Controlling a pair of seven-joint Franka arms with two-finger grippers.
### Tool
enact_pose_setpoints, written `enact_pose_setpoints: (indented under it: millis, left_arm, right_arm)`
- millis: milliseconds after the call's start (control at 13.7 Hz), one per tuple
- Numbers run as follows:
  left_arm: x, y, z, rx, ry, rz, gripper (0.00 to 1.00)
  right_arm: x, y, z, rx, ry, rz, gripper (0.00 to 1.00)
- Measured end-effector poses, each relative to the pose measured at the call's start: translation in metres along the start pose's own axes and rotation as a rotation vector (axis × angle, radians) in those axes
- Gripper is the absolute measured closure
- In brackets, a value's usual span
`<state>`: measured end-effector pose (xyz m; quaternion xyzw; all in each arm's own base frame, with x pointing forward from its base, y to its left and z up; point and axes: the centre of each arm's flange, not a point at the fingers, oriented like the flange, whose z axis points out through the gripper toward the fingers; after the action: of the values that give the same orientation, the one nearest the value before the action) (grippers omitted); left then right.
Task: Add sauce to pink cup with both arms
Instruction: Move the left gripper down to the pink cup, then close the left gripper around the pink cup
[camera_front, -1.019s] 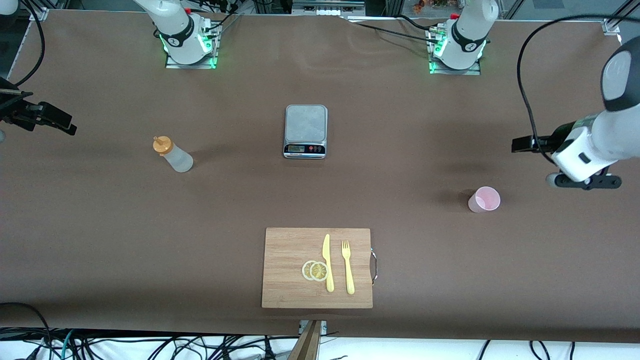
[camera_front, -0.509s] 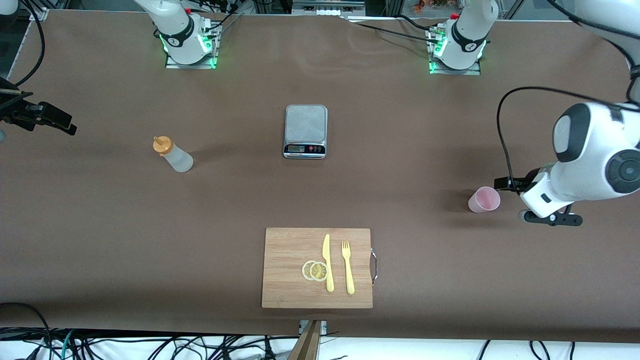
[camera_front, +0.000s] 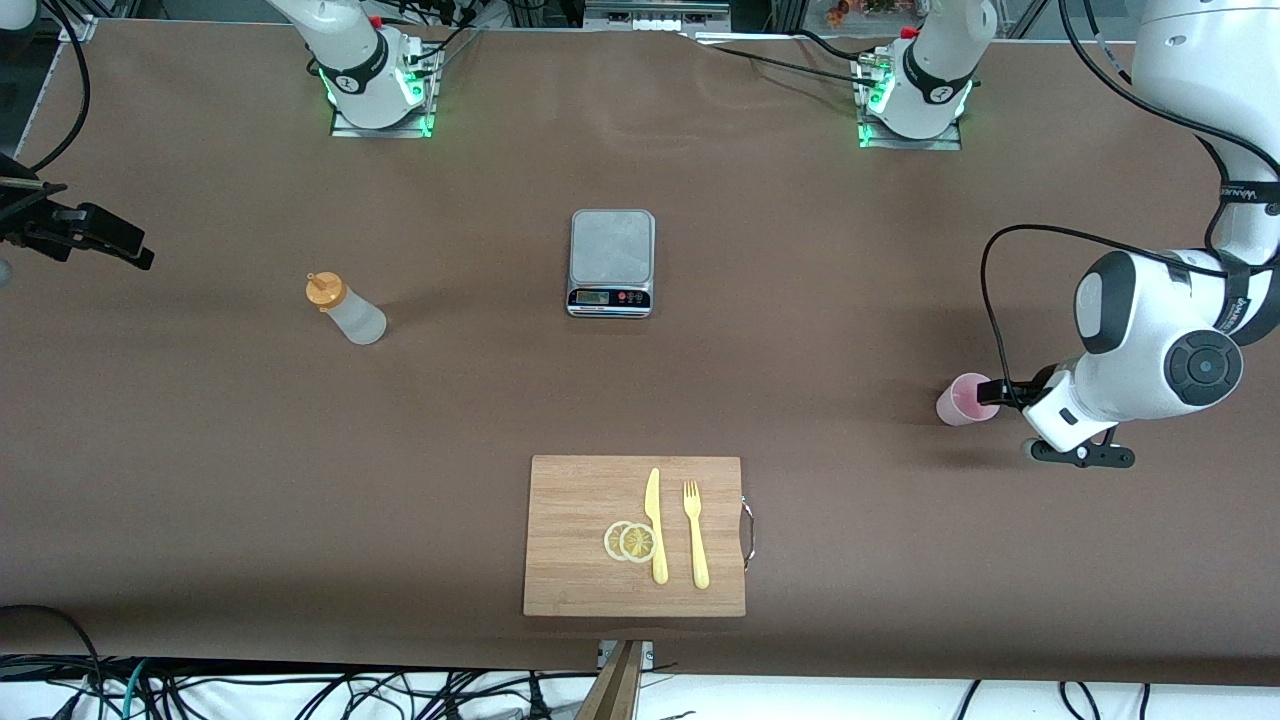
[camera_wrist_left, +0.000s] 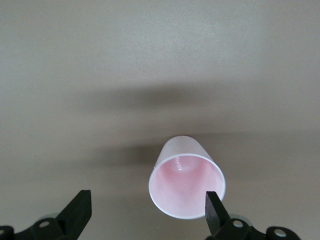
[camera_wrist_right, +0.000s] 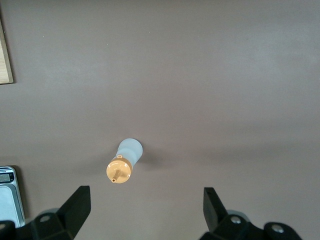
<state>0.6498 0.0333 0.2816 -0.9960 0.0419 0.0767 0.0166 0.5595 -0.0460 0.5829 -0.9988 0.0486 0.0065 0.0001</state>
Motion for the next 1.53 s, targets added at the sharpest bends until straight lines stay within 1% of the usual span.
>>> enact_pose_setpoints:
  millis: [291, 364, 655, 728, 801, 946, 1019, 1237, 1310, 1456, 1528]
  left_arm:
    - [-0.006, -0.012, 0.024, 0.001, 0.023, 0.018, 0.02]
    - [-0.006, -0.011, 0.028, 0.000, 0.025, 0.021, 0.05]
    - [-0.006, -0.008, 0.036, -0.002, 0.017, 0.032, 0.07]
    - [-0.006, -0.006, 0.038, -0.003, 0.014, 0.037, 0.11]
    - [-0.007, -0.005, 0.040, -0.004, 0.010, 0.040, 0.12]
    - [-0.008, -0.002, 0.044, -0.005, 0.004, 0.046, 0.30]
    - [-0.008, 0.000, 0.045, -0.005, 0.003, 0.048, 0.30]
    - [-0.007, 0.001, 0.046, -0.005, 0.003, 0.051, 0.59]
    - [-0.007, 0.001, 0.046, -0.005, 0.003, 0.051, 0.72]
    - [-0.007, 0.002, 0.046, -0.006, 0.003, 0.051, 0.93]
    - [-0.006, 0.004, 0.043, -0.007, 0.009, 0.054, 0.96]
  right_arm:
    - [0.000, 0.000, 0.000, 0.000, 0.000, 0.000, 0.00]
    - [0.000, 0.000, 0.000, 0.000, 0.000, 0.000, 0.00]
    - [0.000, 0.000, 0.000, 0.000, 0.000, 0.000, 0.00]
    - [0.000, 0.000, 0.000, 0.000, 0.000, 0.000, 0.00]
    - [0.000, 0.000, 0.000, 0.000, 0.000, 0.000, 0.00]
    - [0.000, 0.000, 0.000, 0.000, 0.000, 0.000, 0.00]
    - [0.000, 0.000, 0.000, 0.000, 0.000, 0.000, 0.00]
    - [0.000, 0.000, 0.000, 0.000, -0.001, 0.000, 0.00]
    - [0.000, 0.000, 0.000, 0.000, -0.001, 0.000, 0.00]
    - [0.000, 0.000, 0.000, 0.000, -0.001, 0.000, 0.00]
    - [0.000, 0.000, 0.000, 0.000, -0.001, 0.000, 0.00]
